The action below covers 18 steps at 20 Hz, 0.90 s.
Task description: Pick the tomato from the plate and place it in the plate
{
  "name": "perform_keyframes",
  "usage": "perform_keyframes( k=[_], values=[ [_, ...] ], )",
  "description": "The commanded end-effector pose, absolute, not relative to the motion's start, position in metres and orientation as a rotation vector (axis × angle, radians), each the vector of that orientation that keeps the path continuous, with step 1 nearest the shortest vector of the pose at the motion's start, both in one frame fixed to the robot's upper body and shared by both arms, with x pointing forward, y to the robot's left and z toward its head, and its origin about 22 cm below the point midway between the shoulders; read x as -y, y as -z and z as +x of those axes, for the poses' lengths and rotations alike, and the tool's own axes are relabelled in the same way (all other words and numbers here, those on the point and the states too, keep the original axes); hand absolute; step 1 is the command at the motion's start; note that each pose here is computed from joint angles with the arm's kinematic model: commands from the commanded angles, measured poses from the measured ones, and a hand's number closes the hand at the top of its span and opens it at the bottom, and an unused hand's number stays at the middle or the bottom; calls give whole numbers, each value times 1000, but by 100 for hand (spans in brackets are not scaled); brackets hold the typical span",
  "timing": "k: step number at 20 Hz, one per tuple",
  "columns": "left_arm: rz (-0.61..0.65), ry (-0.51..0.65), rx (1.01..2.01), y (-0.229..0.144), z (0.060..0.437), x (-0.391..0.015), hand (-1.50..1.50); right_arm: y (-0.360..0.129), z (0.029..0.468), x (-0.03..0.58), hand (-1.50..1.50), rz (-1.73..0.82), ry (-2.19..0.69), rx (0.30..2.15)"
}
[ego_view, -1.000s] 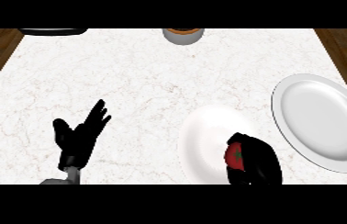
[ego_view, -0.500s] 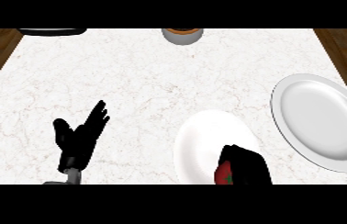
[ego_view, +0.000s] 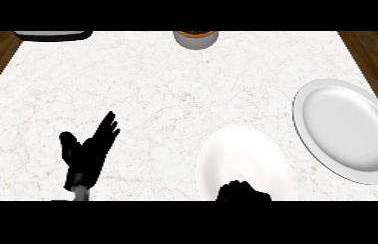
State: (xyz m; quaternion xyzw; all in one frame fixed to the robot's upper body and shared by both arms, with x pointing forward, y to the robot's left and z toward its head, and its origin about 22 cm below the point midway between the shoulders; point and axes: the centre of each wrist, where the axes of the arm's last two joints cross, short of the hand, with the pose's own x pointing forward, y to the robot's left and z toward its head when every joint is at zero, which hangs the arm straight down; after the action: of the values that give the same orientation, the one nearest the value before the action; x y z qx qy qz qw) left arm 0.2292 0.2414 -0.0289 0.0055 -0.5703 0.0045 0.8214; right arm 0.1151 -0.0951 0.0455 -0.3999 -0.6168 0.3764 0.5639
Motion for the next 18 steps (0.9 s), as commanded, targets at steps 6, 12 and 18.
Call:
perform_keyframes(
  k=[6, 12, 18],
  values=[
    [17, -7, 1174, 46, 221, -243, 0, -87, 103, 115, 150, -1032, -394, 1632],
    [18, -4, 1178, 29, 232, -253, 0, -102, 112, 155, 150, -1016, -142, 1640],
    [11, 2, 1190, 27, 220, -249, 0, -82, 146, 215, 150, -1110, -39, 1650]
  ],
)
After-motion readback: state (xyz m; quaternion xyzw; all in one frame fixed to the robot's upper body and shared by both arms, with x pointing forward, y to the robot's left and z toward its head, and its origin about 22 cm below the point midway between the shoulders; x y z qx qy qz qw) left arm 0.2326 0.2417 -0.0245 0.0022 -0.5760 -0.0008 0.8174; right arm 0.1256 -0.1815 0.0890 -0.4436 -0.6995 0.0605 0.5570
